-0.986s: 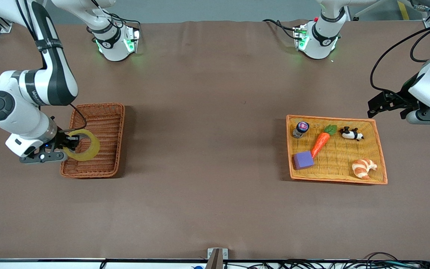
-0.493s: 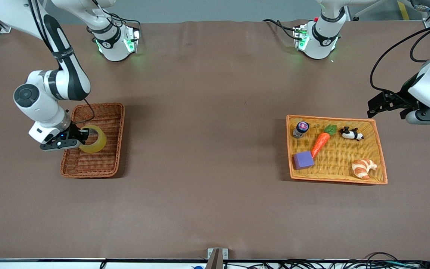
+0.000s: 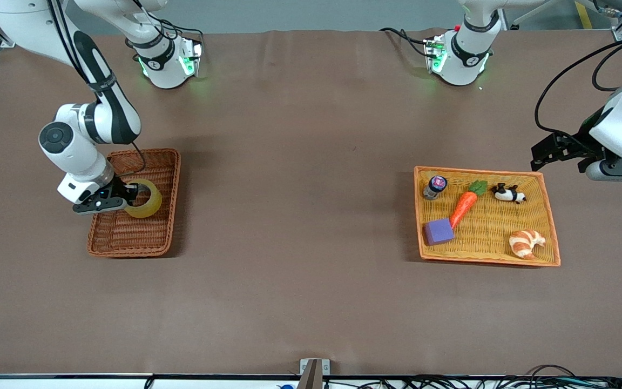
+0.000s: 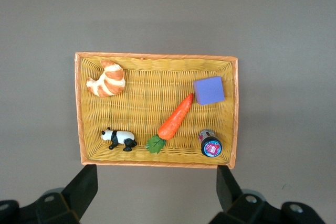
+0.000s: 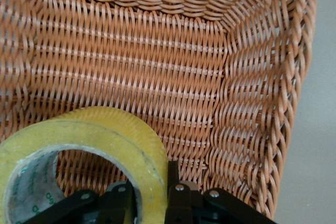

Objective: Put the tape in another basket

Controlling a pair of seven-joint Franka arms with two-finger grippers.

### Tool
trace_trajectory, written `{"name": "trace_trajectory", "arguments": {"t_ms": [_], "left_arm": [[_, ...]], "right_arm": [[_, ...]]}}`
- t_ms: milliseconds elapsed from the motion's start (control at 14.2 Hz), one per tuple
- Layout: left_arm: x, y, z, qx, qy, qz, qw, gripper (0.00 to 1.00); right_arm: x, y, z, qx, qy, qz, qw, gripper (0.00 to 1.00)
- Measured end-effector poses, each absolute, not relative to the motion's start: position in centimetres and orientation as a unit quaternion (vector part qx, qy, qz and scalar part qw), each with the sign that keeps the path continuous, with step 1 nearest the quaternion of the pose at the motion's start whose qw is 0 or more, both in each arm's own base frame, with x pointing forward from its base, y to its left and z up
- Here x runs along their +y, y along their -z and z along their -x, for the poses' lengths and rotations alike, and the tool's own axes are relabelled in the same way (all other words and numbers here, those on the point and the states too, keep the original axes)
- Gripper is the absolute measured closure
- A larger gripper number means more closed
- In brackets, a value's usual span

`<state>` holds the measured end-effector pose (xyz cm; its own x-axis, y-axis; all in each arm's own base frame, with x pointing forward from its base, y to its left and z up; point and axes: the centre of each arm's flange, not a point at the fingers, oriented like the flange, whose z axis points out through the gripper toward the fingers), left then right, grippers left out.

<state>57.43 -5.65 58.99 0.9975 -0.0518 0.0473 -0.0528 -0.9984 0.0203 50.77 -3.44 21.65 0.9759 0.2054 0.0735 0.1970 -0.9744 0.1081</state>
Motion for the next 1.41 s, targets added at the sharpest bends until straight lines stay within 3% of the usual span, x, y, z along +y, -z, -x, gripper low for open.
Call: {"name": "trace_trajectory", "arguments": {"t_ms": [70,141,493,634,775,1197,1408], "left_arm": [[-5.7,-58.9,-57.5,-0.026,-0.024,-0.999,0.011,0.0],[-5.7,-58.9,-57.6,-0.026,-0.025,-0.999,0.011,0.0],[-5.7,-58.6,-57.9,-0.026,-0.027,-0.999,0.012,0.0],[-5.7,-58.5,-57.9,-0.026,-0.027,-0.999,0.012,0.0],[-5.7,-58.5,-57.9,-0.026,-0.027,-0.999,0.012,0.0],[-5.7,-58.5,-57.9,-0.026,-0.026,-0.999,0.012,0.0],[-5.7,-58.4,-57.9,-0.026,-0.026,-0.999,0.012,0.0]], "right_arm": [[-3.5,-21.5,-50.7,0.101,-0.041,-0.993,0.05,0.74],[-3.5,-21.3,-50.7,0.101,-0.04,-0.993,0.05,0.68],[-3.6,-21.9,-51.2,0.1,-0.05,-0.992,0.051,0.2],[-3.6,-24.6,-52.3,0.097,-0.078,-0.991,0.054,0.01],[-3.5,-29.1,-53.4,0.08,-0.103,-0.99,0.054,0.0],[-1.8,-47.3,-58.1,0.009,-0.025,-0.998,0.061,0.0],[-0.2,-55.2,-58.1,-0.004,-0.009,-0.998,0.058,0.0]]}}
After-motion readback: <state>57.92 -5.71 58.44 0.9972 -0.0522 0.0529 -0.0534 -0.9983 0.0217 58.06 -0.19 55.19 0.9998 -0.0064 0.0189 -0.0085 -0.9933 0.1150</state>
